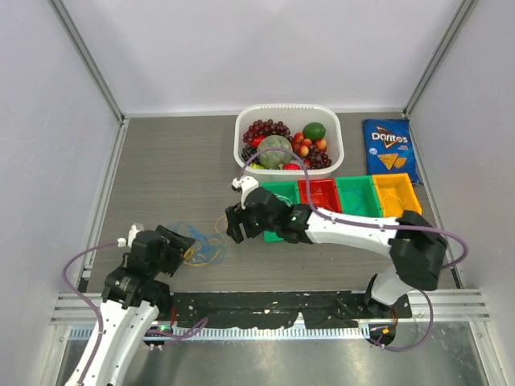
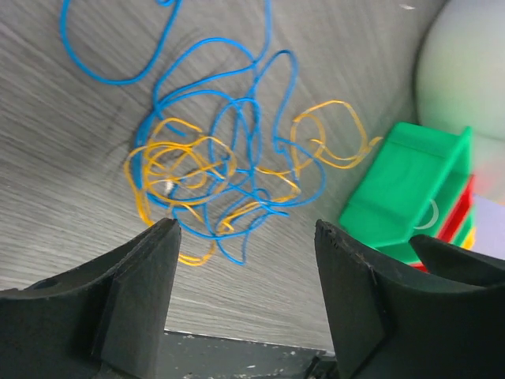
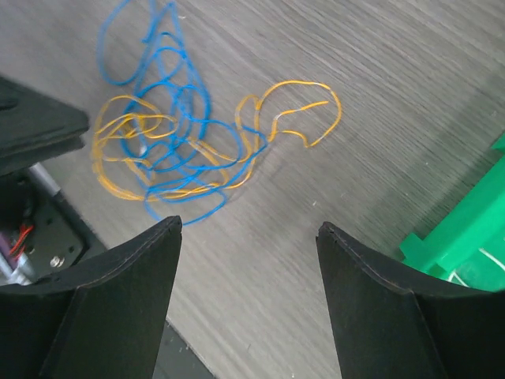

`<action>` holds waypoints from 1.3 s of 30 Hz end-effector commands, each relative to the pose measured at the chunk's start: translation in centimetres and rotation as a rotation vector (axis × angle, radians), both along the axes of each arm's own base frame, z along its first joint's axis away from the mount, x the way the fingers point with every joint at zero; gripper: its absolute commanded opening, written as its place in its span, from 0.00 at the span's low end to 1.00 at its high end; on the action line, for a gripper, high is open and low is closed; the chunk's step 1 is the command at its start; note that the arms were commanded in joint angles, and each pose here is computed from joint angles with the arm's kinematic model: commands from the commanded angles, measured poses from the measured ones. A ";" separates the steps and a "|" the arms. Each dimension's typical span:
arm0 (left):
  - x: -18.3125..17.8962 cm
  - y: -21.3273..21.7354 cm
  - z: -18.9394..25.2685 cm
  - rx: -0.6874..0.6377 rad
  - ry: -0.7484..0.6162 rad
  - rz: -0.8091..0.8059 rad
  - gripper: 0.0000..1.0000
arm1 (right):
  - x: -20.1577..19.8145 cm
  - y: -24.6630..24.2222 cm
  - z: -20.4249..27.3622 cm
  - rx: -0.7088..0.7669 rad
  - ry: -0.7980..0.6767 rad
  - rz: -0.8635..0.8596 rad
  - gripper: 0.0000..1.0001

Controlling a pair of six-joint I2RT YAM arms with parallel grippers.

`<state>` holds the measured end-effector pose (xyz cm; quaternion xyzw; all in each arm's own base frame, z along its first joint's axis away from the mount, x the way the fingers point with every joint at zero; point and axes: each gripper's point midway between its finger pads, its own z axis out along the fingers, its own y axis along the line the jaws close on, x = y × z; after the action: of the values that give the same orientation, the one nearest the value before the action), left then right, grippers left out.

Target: Untangle the cables

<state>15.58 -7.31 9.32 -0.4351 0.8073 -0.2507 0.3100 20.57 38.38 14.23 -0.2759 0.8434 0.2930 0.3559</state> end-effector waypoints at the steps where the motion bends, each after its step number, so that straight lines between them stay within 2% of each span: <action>1: 1.1 -0.5 -1.2 -0.007 0.027 0.000 0.72 | 3.7 2.9 2.4 0.140 0.000 -0.166 0.74; 5: 1.8 -1.2 -1.6 0.022 0.057 -0.069 0.73 | 4.2 5.0 -0.7 0.162 0.074 -0.210 0.74; 9: 2.1 -1.4 -2.9 0.015 0.101 -0.054 0.78 | 6.3 5.0 -3.3 0.168 -0.001 -0.288 0.70; 11: 2.1 -1.4 -3.1 0.013 0.106 -0.053 0.78 | 7.0 5.4 -3.7 0.159 -0.032 -0.285 0.64; 13: 2.1 -1.5 -2.9 0.013 0.097 -0.059 0.77 | 7.3 5.9 -4.2 0.117 -0.034 -0.279 0.57; 14: 2.1 -1.6 -2.6 0.005 0.088 -0.065 0.77 | 7.4 6.0 -4.3 0.093 -0.027 -0.281 0.49; 16: 1.9 -2.2 -1.6 -0.028 0.062 -0.093 0.76 | 7.4 6.2 -5.1 0.073 -0.009 -0.277 0.41; 21: 2.7 -3.5 1.8 -0.100 -0.083 -0.141 0.75 | 6.4 6.5 -6.1 0.069 0.009 -0.253 0.25; 22: 2.9 -3.6 2.3 -0.109 -0.109 -0.145 0.73 | 6.2 6.5 -6.1 0.062 0.005 -0.247 0.14; 23: 3.3 -3.9 3.0 -0.123 -0.145 -0.149 0.71 | 6.2 6.5 -5.8 0.061 0.002 -0.245 0.08; 24: 4.0 -4.2 3.6 -0.148 -0.185 -0.148 0.70 | 6.2 6.1 -4.7 0.047 -0.011 -0.239 0.01; 30: 7.7 -5.6 2.1 -0.198 -0.255 -0.150 0.60 | 3.9 5.8 1.6 0.163 -0.025 -0.131 0.01; 33: 7.8 -5.7 -1.4 -0.101 -0.098 -0.203 0.43 | 2.9 5.2 6.4 0.243 -0.053 -0.100 0.01; 36: 7.5 -5.4 -3.4 -0.053 -0.017 -0.218 0.41 | 2.8 3.5 12.5 0.299 -0.139 -0.106 0.01; 39: 7.4 -5.1 -4.1 -0.067 -0.038 -0.187 0.44 | 2.7 1.0 20.0 0.376 -0.248 -0.131 0.01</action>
<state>20.93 -12.10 3.31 -0.3842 0.8498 -0.2778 0.2304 23.54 41.72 22.64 -0.1909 0.8054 0.3529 0.4362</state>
